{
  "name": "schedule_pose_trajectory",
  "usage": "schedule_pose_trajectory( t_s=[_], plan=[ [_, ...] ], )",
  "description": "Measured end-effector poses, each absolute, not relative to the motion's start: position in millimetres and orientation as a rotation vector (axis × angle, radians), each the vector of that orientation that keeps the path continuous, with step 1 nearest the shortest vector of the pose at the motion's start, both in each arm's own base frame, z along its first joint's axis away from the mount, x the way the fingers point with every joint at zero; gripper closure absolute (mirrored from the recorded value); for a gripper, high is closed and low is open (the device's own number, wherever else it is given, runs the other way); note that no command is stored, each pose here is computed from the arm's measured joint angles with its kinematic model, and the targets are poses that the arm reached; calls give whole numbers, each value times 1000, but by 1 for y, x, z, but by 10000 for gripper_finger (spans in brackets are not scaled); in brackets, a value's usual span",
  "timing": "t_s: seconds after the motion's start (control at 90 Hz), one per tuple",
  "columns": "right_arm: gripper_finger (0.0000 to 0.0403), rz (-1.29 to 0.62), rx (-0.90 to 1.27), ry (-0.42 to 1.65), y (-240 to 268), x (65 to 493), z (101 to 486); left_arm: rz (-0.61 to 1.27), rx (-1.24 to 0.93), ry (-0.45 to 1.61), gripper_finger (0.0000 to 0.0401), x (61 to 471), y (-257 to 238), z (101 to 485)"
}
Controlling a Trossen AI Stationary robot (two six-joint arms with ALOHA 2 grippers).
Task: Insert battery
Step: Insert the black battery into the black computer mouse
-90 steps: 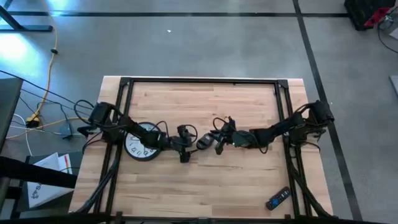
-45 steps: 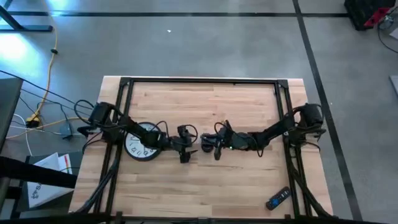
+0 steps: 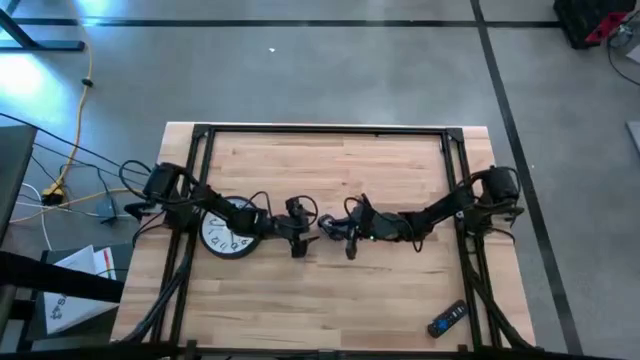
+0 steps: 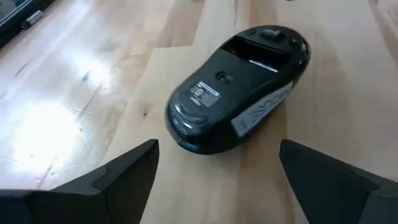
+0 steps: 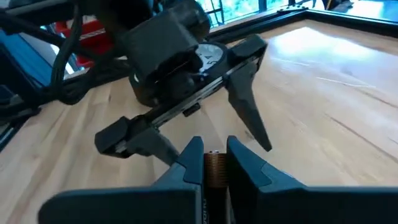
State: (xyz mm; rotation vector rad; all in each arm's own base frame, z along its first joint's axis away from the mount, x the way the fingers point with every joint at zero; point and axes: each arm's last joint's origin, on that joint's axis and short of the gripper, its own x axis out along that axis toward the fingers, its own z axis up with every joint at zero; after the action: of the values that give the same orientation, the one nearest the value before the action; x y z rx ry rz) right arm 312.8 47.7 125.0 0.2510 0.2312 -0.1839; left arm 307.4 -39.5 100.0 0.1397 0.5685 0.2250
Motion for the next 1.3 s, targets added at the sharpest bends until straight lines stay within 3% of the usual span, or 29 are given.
schedule_pose_trajectory(
  t_s=[0.589, 1.3],
  plan=[
    [391, -110, 305, 250, 35, 315, 125, 229, 131, 570, 84, 308, -36, 100],
    [391, -21, 185, 248, 23, 320, 116, 263, 100, 566, 84, 309, -30, 100]
  ],
)
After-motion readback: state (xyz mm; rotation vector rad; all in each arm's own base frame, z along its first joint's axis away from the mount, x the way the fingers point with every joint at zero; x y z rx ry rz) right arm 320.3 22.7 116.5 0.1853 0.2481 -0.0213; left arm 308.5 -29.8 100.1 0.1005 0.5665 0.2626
